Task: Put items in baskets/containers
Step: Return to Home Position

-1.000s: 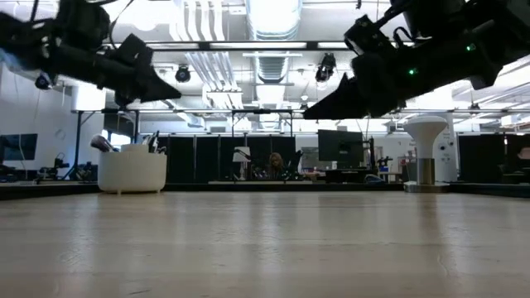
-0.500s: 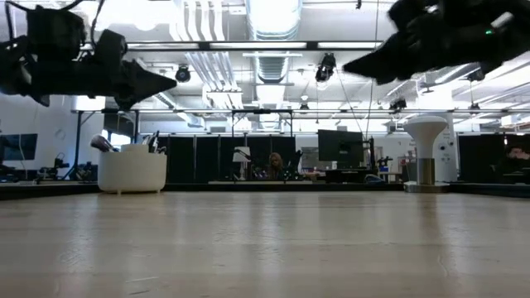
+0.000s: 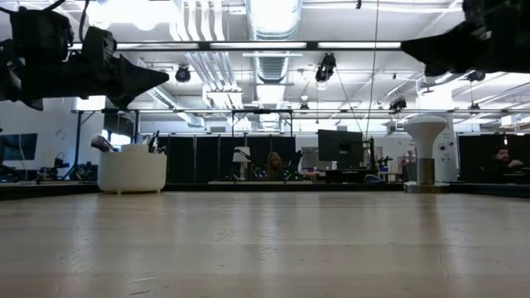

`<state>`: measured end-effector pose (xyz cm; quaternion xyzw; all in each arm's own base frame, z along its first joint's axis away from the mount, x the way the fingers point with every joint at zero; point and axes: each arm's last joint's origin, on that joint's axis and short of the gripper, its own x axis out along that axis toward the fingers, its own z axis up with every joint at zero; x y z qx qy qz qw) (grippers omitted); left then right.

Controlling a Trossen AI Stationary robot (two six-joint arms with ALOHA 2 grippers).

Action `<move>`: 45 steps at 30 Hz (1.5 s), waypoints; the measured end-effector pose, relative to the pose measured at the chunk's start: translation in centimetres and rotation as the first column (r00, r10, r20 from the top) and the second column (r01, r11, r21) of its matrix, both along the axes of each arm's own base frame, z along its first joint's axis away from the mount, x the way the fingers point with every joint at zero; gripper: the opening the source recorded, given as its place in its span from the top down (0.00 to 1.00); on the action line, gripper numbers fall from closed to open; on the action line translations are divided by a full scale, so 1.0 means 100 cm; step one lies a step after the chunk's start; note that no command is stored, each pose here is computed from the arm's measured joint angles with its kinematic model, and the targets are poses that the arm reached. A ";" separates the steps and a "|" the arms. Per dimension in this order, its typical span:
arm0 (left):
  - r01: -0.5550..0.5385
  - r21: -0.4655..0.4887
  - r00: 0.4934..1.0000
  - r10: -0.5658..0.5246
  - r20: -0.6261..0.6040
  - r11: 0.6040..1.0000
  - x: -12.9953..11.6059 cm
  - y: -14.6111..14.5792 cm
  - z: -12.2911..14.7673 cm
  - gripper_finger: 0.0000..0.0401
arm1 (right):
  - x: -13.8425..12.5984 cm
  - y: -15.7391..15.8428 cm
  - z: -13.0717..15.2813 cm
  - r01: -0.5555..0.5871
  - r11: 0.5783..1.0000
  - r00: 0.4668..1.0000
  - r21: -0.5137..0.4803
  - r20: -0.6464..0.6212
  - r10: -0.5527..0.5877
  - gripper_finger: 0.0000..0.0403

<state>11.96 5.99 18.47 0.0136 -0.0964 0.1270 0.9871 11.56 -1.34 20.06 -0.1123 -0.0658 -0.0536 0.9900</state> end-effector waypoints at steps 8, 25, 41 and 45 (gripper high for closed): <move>0.009 0.017 1.000 -0.009 -0.021 1.000 0.000 0.000 -0.001 1.00 | -0.024 0.002 -0.005 0.020 1.000 0.999 -0.023 0.051 -0.019 0.98; 0.001 0.037 1.000 0.000 -0.022 0.999 -0.002 -0.001 -0.001 1.00 | -0.029 -0.007 0.005 0.098 0.995 0.995 -0.024 0.023 -0.098 0.98; 0.006 -0.003 0.998 -0.006 -0.067 1.000 -0.001 -0.001 -0.006 1.00 | -0.030 -0.024 -0.013 0.061 0.998 0.995 0.025 0.077 -0.062 0.98; 0.009 -0.006 0.998 -0.009 -0.062 1.000 -0.001 -0.001 -0.006 1.00 | -0.030 -0.024 -0.014 0.059 0.998 0.996 0.026 0.069 -0.061 0.98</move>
